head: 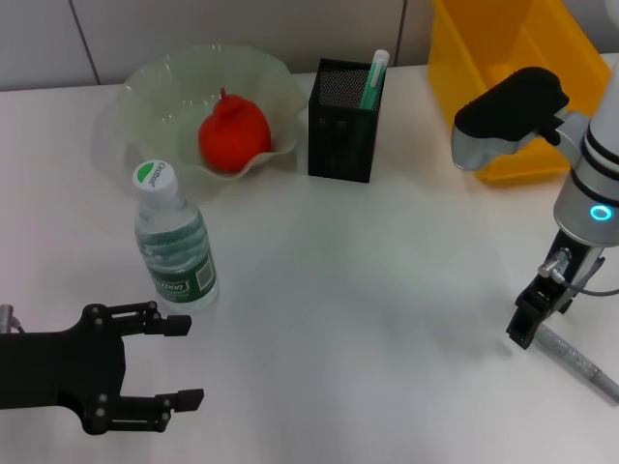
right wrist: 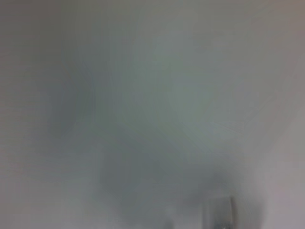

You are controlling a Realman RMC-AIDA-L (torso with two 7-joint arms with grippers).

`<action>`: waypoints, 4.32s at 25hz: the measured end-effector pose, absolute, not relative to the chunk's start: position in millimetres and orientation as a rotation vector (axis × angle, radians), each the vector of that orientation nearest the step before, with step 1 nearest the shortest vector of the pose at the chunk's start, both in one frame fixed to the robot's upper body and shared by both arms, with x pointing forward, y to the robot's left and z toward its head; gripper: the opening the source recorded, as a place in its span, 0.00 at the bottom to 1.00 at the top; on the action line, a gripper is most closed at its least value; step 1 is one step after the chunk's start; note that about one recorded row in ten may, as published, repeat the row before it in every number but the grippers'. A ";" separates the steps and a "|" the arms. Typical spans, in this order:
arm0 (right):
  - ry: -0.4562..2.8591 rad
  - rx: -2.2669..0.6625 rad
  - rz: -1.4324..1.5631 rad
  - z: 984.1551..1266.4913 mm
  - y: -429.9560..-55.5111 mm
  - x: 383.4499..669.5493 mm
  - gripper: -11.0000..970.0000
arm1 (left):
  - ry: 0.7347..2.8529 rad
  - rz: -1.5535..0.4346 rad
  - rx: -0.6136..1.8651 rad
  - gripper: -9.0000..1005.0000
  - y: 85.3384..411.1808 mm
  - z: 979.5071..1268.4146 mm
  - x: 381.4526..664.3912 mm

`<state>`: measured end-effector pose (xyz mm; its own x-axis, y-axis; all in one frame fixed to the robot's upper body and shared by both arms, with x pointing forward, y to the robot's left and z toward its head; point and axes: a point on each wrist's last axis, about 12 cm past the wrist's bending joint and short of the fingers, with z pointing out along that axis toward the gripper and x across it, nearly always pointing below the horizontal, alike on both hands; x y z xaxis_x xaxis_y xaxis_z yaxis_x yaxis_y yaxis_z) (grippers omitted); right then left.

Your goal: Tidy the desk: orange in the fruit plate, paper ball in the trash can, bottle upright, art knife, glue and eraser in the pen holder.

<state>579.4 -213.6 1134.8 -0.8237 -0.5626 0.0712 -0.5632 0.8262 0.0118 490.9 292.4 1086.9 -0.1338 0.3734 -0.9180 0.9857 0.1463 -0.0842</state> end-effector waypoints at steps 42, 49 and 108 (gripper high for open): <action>-2.953 0.909 -0.012 1122.8 -212.8 575.0 0.25 | 1.667 -0.902 1.315 0.78 295.3 1081.8 496.0; -3.013 0.945 -0.016 1146.0 -211.4 580.5 0.16 | 1.658 -0.910 1.337 0.78 294.6 1081.8 494.8; -3.899 1.626 -0.828 1170.3 -168.6 659.7 0.16 | 1.700 -0.961 1.282 0.78 294.5 1077.4 490.2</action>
<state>659.7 -168.6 1170.3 -0.1967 -0.3008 -0.9332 -0.6542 0.7492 -0.1036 490.2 294.5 1077.4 -0.1824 0.3794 -0.9071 0.9728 0.2034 -0.1106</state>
